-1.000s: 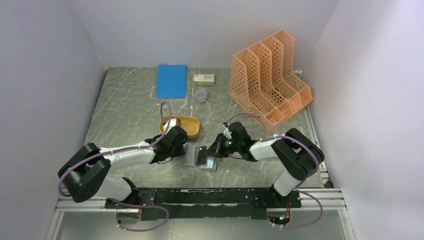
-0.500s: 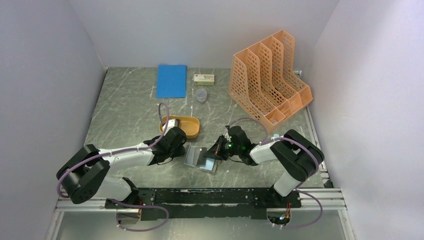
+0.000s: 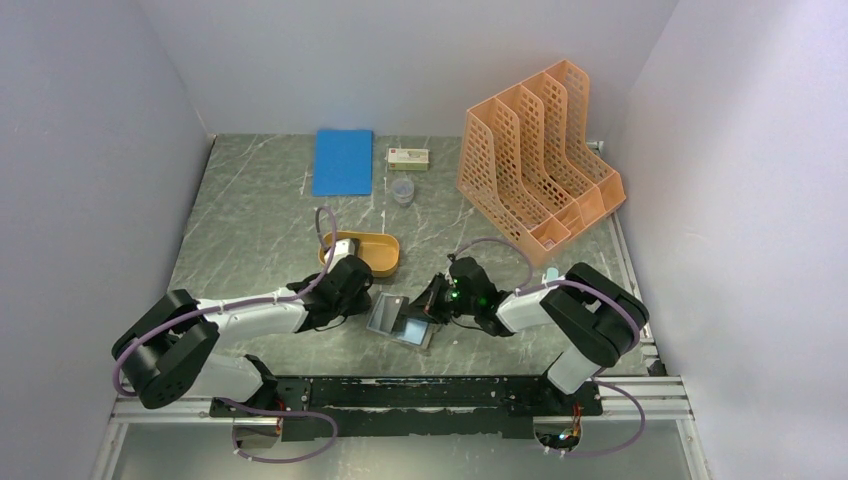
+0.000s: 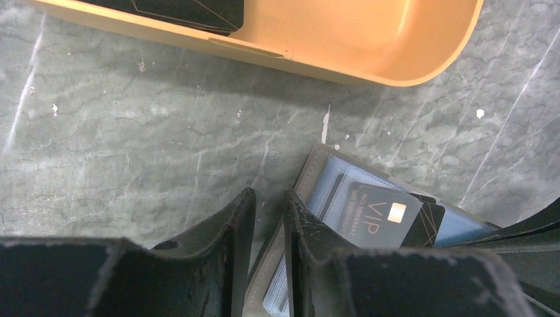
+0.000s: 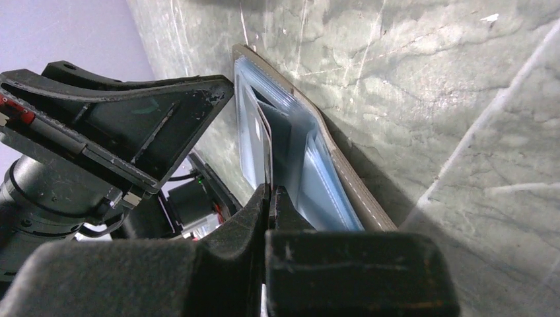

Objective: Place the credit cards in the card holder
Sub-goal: Insert the credit card into the card holder.

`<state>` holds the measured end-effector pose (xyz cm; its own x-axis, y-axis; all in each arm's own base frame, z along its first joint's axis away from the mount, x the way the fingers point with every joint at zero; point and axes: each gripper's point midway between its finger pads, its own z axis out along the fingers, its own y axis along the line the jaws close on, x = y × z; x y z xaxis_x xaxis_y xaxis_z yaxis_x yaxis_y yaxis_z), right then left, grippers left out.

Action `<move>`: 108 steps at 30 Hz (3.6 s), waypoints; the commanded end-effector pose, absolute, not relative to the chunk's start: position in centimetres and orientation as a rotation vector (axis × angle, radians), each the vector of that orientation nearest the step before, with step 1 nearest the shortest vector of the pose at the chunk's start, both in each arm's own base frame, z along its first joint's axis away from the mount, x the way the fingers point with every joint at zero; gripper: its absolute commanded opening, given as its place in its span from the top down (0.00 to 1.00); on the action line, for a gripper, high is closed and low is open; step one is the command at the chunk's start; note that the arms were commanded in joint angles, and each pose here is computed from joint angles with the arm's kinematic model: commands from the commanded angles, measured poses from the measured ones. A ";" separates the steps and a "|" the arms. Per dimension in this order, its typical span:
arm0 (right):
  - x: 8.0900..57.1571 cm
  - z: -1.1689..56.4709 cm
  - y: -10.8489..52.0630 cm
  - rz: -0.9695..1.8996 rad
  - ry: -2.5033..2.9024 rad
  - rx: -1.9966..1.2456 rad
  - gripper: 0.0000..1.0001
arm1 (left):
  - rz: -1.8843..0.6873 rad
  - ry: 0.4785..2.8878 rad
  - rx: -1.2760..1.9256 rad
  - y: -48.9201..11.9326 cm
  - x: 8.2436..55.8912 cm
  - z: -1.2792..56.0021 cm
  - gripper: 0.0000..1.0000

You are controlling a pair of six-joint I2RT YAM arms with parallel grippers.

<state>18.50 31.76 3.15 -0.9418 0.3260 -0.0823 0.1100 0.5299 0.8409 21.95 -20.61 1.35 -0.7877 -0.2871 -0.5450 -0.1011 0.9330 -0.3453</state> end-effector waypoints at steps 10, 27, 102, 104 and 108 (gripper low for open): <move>17.8 4.5 32.1 1.382 2.522 0.294 0.58 | -0.256 2.712 -0.223 -17.6 16.1 -3.0 0.70; 17.5 4.4 34.5 1.344 2.589 0.310 0.55 | -0.352 2.731 -0.252 -18.8 15.2 -3.1 0.70; 17.5 5.5 30.9 0.517 2.542 -0.282 0.97 | -0.313 2.657 -0.249 -16.6 17.2 -1.5 0.67; 17.7 4.8 31.4 0.503 2.559 -0.273 1.00 | -0.314 2.662 -0.248 -16.5 17.1 -1.7 0.68; 18.4 3.3 31.4 0.416 2.588 -0.251 1.00 | -0.314 2.667 -0.253 -16.4 16.9 -1.9 0.68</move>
<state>17.25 32.13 4.25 -0.8565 -0.1165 -0.5029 -0.3064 0.8987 0.3137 20.24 -18.70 1.52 -0.8170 -0.2789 -0.5047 -0.1002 0.9306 -0.3522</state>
